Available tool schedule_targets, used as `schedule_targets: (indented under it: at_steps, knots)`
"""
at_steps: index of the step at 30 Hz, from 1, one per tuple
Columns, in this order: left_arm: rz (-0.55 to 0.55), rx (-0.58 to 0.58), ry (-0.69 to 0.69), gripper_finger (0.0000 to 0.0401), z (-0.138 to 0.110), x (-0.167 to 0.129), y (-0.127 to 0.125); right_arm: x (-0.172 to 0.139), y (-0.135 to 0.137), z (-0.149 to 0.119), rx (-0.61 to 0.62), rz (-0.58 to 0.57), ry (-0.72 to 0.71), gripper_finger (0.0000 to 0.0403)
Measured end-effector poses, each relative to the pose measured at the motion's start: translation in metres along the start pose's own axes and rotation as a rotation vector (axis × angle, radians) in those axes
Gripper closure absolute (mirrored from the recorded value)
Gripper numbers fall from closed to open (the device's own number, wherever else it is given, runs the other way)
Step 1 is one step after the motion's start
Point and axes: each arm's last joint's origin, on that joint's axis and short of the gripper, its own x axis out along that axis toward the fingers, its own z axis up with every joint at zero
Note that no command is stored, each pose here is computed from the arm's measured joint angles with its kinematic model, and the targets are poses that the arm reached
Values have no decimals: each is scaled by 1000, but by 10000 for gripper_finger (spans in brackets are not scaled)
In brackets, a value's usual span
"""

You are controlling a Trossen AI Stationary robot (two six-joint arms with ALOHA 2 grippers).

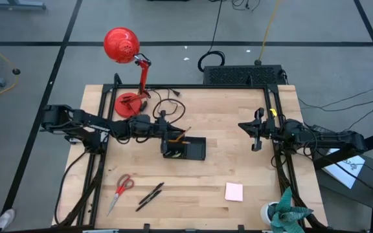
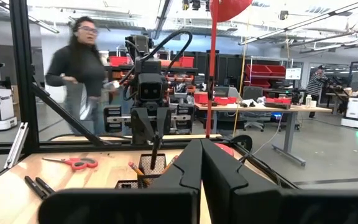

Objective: Pick and place office supplies into organizer
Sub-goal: Put the left pen into the top left section of the desk organizer

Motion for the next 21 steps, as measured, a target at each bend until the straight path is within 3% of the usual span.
schedule_targets:
  at_steps: [6,13,16,21]
  knots:
    - [15,-30,35,366,-3,0,-3,0,0,0,0,0,0,403]
    - [47,46,-8,366,-1,3,-13,0,0,0,18,0,2,403]
    - [96,26,13,366,-4,3,-14,1,0,-1,72,-1,14,403]
    - [172,56,-17,366,-6,8,-12,2,-2,-1,36,-63,11,403]
